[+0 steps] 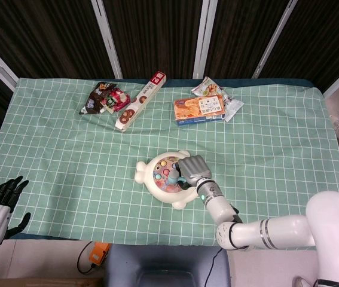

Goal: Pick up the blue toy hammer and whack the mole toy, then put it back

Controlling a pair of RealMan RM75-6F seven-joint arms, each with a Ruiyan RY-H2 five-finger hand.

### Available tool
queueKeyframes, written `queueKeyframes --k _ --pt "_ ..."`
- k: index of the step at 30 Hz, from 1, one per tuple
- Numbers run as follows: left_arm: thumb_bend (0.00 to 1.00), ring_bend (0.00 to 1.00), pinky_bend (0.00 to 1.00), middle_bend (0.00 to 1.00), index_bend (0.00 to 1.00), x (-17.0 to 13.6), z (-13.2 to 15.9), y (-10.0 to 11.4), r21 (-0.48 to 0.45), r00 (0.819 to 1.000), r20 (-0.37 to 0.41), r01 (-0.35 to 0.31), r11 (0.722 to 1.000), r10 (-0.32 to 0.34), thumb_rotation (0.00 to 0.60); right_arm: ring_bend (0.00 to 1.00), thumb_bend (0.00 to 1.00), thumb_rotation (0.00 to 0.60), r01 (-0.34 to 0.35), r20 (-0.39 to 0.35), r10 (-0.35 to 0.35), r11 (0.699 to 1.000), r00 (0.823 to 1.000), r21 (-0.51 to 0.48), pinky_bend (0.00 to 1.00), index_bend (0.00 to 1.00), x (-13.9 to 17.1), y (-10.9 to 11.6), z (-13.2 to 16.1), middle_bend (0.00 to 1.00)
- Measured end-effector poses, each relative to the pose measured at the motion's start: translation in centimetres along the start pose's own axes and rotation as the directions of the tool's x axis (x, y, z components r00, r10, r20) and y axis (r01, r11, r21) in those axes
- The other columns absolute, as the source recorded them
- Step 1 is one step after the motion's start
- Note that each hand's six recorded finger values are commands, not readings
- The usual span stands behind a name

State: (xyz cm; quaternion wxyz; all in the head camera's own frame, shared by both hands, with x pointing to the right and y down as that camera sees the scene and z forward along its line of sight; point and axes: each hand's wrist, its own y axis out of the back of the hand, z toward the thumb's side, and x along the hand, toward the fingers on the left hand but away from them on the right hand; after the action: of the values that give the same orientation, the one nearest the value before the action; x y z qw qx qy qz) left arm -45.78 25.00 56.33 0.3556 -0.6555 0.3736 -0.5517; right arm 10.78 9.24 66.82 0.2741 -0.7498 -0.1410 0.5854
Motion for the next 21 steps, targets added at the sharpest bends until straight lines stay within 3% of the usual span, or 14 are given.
queueKeyframes --k 9,21 --pt "0.38 0.00 0.11 0.00 0.00 0.1 0.1 -0.2 0.004 1.000 0.003 0.004 1.000 -0.005 0.600 0.73 0.82 0.600 0.024 0.009 -0.024 0.999 1.000 -0.033 0.84 1.00 0.7 1.1 -1.6 0.71" --pt "0.38 0.00 0.11 0.00 0.00 0.2 0.2 -0.2 0.005 1.000 0.003 0.006 1.000 -0.006 0.600 0.73 0.82 0.600 0.015 0.026 -0.015 1.000 1.000 0.001 0.84 1.00 -0.2 0.2 -2.0 0.71"
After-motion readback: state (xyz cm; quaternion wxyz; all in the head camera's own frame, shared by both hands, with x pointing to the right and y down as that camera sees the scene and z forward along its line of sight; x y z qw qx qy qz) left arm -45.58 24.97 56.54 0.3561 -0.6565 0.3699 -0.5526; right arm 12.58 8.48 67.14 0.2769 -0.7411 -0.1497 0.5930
